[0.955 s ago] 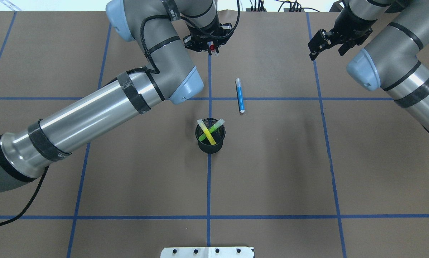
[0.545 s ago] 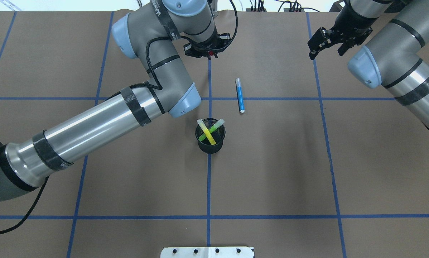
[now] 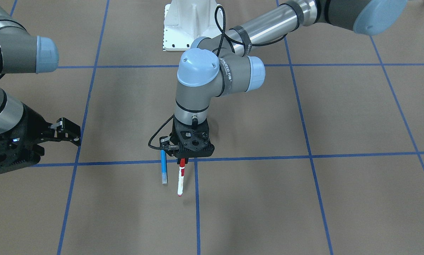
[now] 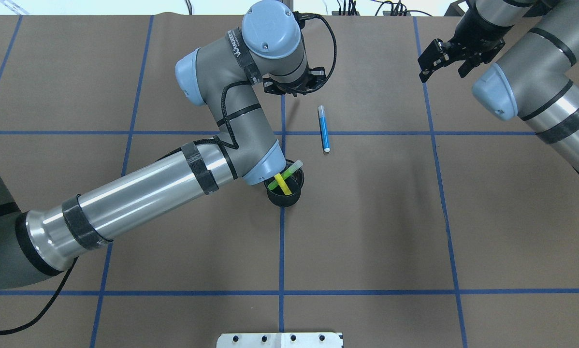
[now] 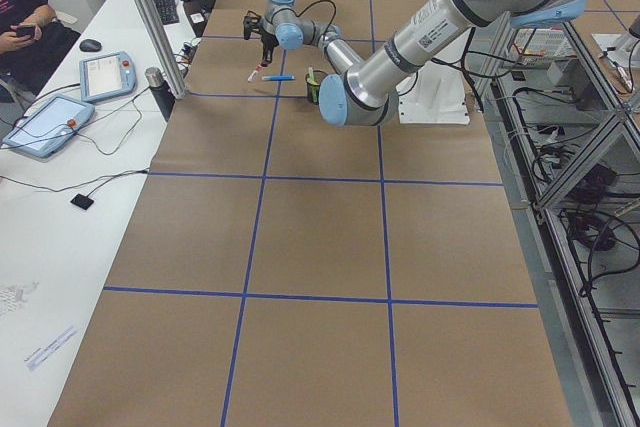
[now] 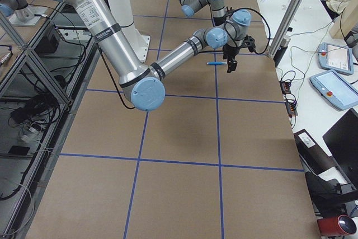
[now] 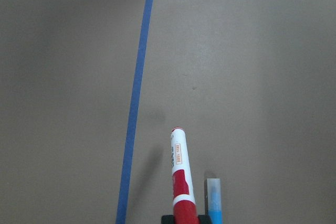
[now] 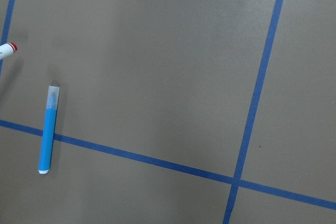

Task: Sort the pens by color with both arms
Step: 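Lower the red-capped marker beside the blue highlighter and open the left gripper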

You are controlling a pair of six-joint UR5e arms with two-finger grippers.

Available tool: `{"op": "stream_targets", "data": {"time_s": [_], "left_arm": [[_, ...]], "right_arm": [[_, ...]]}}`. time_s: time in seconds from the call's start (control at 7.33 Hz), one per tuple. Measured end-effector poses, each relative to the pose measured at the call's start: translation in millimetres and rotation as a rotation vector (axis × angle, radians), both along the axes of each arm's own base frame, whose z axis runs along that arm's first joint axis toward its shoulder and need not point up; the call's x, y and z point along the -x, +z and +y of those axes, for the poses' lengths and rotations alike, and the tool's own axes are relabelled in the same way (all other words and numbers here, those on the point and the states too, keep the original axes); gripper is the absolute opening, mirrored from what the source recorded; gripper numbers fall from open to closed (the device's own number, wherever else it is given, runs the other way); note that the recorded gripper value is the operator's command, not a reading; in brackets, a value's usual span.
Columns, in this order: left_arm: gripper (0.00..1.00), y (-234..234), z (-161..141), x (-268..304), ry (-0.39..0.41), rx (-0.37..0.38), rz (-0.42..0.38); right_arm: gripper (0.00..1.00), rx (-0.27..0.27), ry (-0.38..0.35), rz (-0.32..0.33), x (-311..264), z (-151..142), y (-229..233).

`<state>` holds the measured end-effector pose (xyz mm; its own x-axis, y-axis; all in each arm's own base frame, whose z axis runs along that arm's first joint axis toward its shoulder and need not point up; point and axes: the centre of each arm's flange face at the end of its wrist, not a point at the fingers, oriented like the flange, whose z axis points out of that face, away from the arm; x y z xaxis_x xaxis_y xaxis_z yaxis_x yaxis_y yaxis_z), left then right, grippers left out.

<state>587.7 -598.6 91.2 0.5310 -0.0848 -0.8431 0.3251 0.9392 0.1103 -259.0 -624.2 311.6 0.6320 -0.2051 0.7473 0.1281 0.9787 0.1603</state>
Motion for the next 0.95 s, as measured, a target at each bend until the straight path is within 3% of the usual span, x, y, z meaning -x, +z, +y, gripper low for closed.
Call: {"op": "stream_targets", "data": {"time_s": [0.95], "left_arm": [[0.31,2,6,-23,0.004,-0.04,-0.041]], "right_arm": [[0.98,-0.002,0.0,0.0,-1,2,1]]}}
